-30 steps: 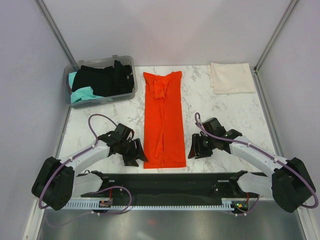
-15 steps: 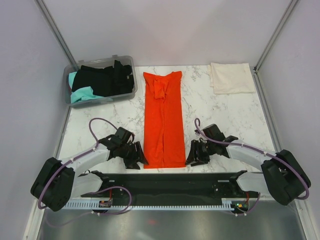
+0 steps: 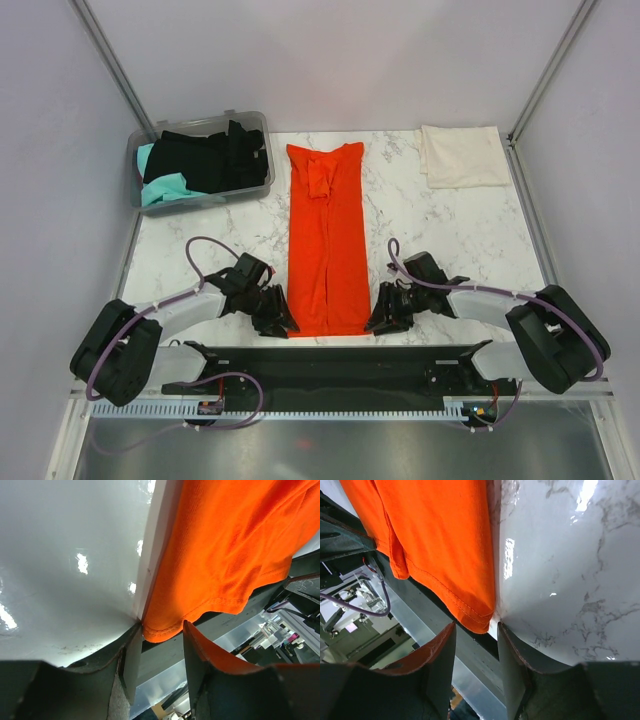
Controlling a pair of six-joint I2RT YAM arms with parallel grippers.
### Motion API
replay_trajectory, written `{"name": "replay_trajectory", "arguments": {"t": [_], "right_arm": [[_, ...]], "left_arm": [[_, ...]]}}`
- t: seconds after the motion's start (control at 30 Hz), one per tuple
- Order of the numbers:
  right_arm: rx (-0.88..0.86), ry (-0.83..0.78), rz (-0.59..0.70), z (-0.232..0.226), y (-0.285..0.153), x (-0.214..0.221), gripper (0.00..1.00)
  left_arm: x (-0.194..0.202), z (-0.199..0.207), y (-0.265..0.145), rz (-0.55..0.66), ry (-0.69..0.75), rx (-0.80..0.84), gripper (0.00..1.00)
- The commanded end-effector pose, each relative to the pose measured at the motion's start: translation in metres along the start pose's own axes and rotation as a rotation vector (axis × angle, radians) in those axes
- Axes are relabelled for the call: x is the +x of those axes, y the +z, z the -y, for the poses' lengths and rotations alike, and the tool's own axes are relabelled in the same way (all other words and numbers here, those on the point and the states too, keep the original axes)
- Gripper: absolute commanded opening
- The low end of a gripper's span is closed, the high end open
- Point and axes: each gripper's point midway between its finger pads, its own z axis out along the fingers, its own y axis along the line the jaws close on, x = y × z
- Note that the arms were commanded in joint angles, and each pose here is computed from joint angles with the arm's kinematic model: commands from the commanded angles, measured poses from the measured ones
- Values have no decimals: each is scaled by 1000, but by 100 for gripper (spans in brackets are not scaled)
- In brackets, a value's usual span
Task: Fold and stack the t-shirts
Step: Fold the tshirt
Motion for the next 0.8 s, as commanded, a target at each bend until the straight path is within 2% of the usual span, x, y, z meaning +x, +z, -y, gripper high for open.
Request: {"name": "replay_trajectory", "arguments": {"t": [0.0, 0.07, 0.2, 0.3, 0.43, 0.5, 0.53, 0.57, 0.6, 0.77], "right_arm": [[36, 10, 42, 10, 4, -7, 47], [43, 16, 44, 12, 5, -7, 47], [69, 34, 47, 21, 6, -4, 45], [73, 54, 48, 24, 9, -3, 41], [69, 87, 65, 27, 11, -3, 32], [76, 94, 67, 30, 11, -2, 27], [77, 94, 65, 31, 11, 0, 12], [78, 97, 63, 31, 11, 0, 3], [86, 102, 57, 34, 11, 3, 0], [95, 83, 51, 38, 6, 18, 0]], "left_arm": [[-7, -25, 8, 53, -4, -106, 47], [-9, -25, 9, 56, -4, -105, 45], [-10, -24, 9, 56, 9, -108, 37], [-9, -23, 8, 53, 14, -102, 32], [-7, -22, 7, 55, 20, -87, 24], [-6, -21, 6, 53, 26, -76, 9], [-5, -19, 5, 46, 30, -66, 3], [-4, -18, 5, 43, 33, -62, 2], [-3, -16, 4, 44, 46, -52, 2], [5, -9, -1, 44, 51, -9, 2]]}}
